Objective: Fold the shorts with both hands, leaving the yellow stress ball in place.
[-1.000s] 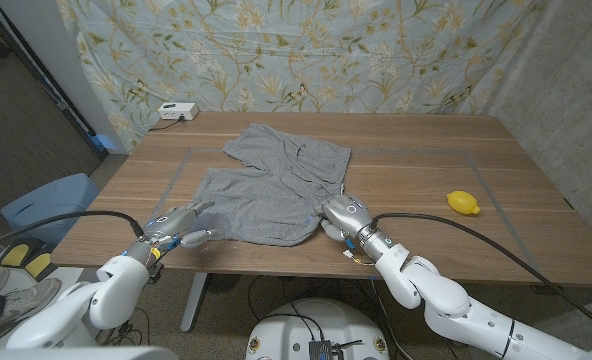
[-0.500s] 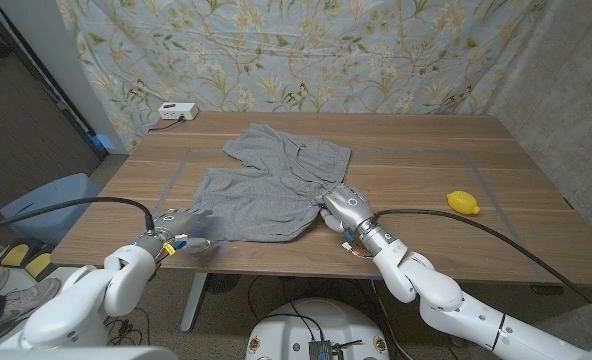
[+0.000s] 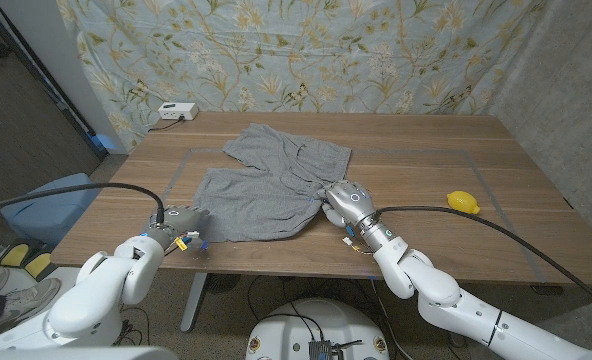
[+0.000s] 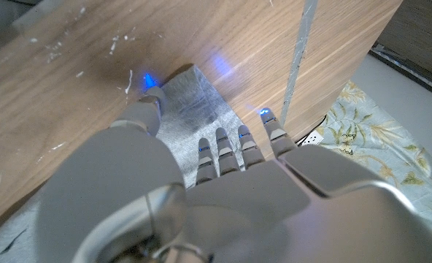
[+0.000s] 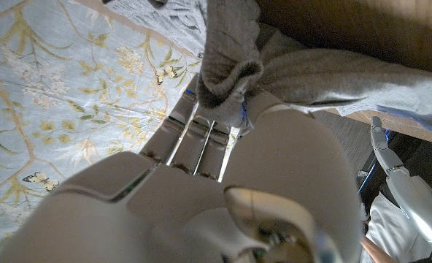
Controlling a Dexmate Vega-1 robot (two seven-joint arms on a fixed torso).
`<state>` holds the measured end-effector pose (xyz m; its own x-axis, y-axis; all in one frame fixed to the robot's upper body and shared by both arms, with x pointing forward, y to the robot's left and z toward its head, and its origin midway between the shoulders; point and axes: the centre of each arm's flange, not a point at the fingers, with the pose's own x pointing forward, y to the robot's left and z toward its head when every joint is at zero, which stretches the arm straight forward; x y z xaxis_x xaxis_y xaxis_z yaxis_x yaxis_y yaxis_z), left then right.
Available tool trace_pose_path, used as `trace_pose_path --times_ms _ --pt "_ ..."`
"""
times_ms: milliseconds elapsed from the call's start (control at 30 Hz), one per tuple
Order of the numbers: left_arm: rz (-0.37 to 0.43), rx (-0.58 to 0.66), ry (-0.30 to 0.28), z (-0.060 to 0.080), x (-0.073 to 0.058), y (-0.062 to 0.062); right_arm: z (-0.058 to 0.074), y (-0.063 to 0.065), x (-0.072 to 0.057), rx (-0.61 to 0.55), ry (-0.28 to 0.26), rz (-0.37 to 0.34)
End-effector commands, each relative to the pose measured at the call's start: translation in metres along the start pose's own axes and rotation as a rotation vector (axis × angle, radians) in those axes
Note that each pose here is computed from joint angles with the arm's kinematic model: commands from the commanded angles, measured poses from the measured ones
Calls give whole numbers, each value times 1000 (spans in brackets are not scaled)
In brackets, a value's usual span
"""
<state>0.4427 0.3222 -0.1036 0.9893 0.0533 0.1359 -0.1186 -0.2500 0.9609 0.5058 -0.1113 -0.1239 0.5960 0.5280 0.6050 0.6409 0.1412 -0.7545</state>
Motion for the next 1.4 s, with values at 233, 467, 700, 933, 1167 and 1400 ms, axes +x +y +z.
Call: trace_pose_path --times_ms 233,467,700,933,1167,1400 --pt "-26 83 2 10 31 -8 -7 -7 -1 0 11 -21" --pt "21 85 -3 17 39 -14 -9 -8 0 -2 16 -24" --pt "134 70 3 20 41 -16 -10 -8 2 1 13 -28" --pt "264 -23 21 18 36 -17 -12 -8 3 6 11 -43" --pt "423 -121 27 17 22 -5 -15 -16 0 21 29 -100" --pt "530 -198 10 16 2 16 -17 -34 -10 51 62 -211"
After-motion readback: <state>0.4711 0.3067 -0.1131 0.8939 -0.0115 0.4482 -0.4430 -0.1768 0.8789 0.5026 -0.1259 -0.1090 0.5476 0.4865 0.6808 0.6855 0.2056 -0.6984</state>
